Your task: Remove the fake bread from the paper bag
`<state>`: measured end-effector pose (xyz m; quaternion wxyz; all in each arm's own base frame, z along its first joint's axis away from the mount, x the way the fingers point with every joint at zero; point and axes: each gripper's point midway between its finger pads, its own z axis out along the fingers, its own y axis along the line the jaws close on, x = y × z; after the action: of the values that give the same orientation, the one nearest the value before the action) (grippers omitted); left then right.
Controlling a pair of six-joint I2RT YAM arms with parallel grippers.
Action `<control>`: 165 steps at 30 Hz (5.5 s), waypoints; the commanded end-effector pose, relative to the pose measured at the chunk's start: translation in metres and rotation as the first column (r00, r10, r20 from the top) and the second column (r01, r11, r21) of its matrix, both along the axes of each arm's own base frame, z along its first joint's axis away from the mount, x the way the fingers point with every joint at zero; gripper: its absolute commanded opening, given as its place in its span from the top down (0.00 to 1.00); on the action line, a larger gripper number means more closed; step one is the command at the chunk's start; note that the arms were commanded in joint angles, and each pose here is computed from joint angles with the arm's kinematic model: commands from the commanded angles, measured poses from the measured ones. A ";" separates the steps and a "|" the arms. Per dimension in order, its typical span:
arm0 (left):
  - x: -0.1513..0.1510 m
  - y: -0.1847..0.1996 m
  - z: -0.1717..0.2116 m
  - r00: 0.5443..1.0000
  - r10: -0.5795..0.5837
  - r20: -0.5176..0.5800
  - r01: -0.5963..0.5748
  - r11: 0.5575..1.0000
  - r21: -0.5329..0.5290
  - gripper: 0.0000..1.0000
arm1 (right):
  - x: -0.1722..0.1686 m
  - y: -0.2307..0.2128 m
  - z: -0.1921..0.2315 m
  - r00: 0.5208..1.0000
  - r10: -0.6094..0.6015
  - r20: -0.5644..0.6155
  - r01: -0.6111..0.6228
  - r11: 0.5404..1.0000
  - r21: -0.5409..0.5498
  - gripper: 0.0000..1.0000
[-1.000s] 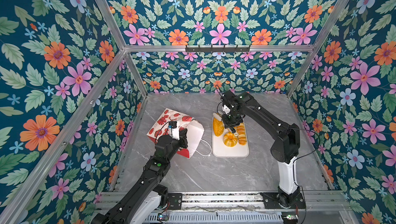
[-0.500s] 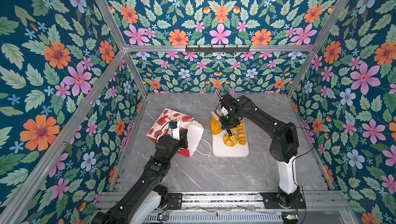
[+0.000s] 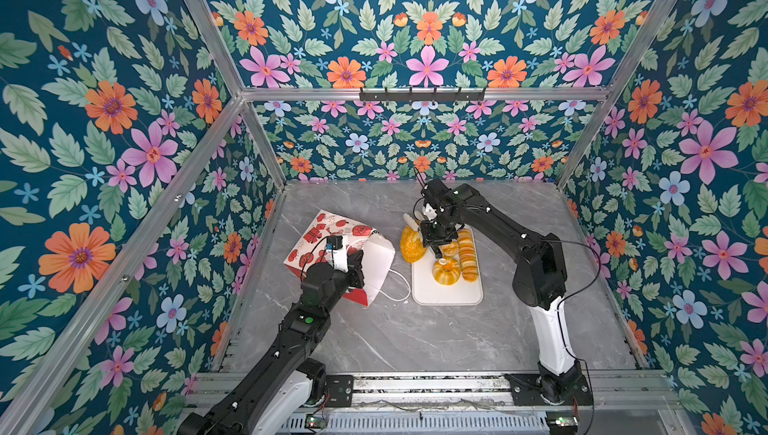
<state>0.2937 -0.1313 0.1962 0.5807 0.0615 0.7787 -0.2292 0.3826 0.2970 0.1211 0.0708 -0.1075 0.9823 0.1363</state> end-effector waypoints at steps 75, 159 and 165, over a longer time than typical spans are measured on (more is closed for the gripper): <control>0.060 -0.049 0.000 0.994 -0.088 -0.062 0.083 0.994 -0.073 1.00 | -0.041 -0.032 0.074 0.996 0.006 0.087 -0.010 0.999 0.039 0.66; 0.042 -0.048 -0.001 0.993 -0.115 0.000 0.114 0.985 -0.128 1.00 | -0.050 -0.050 0.084 0.938 -0.102 -0.331 0.109 0.994 0.001 0.58; 0.041 -0.047 0.002 0.993 -0.115 0.007 0.115 0.985 -0.131 1.00 | -0.056 -0.056 0.083 0.927 -0.108 -0.359 0.112 0.994 -0.008 0.57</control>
<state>0.3351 -0.1762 0.1873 0.5564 0.0620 0.7708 -0.3039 0.3722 0.2659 0.2059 -0.0093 -0.0349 0.9787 0.2022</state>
